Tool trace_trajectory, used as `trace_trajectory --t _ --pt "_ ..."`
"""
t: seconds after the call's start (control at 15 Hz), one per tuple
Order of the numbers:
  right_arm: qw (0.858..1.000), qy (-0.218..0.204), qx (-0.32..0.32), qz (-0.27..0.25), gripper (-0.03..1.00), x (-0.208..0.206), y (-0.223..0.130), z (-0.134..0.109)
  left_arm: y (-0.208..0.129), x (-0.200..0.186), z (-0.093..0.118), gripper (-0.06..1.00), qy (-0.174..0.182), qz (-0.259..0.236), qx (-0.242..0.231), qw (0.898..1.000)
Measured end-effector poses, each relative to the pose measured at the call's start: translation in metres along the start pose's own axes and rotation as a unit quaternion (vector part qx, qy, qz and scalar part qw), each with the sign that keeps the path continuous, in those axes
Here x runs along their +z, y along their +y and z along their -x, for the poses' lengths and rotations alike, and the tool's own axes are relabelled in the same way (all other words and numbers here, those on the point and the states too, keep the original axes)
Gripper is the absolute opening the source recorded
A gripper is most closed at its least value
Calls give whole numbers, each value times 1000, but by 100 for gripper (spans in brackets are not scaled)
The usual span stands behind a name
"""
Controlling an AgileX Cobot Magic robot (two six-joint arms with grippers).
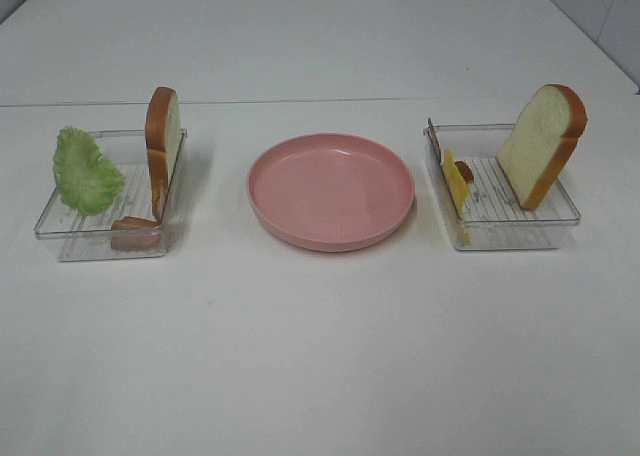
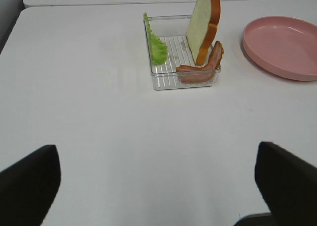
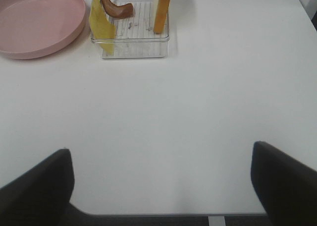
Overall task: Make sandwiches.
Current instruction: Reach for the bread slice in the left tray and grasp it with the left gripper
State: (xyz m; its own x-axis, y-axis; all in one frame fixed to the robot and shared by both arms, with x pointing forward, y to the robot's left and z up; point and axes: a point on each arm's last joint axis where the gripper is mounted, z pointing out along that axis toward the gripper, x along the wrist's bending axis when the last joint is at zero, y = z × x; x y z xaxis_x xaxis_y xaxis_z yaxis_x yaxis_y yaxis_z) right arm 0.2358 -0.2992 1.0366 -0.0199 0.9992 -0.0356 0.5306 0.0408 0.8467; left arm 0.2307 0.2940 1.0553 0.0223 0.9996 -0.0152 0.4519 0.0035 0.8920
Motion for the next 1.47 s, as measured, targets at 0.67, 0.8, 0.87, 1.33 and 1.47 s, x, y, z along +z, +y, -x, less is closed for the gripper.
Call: trace_trajectory --t 0.67,0.8,0.87,1.33,1.47 --pt "1000 0 0 0 94 0 0 0 3 3 0 99 0 -16 -2 1000" --pt "1000 0 0 0 94 0 0 0 19 10 -1 99 -4 -84 4 996" --pt "1000 0 0 0 94 0 0 0 27 12 -1 99 -5 -103 6 995" --pt "1000 0 0 0 94 0 0 0 194 115 -13 99 -7 -236 -22 972" --pt "1000 0 0 0 94 0 0 0 231 187 -13 99 -22 -267 -31 963"
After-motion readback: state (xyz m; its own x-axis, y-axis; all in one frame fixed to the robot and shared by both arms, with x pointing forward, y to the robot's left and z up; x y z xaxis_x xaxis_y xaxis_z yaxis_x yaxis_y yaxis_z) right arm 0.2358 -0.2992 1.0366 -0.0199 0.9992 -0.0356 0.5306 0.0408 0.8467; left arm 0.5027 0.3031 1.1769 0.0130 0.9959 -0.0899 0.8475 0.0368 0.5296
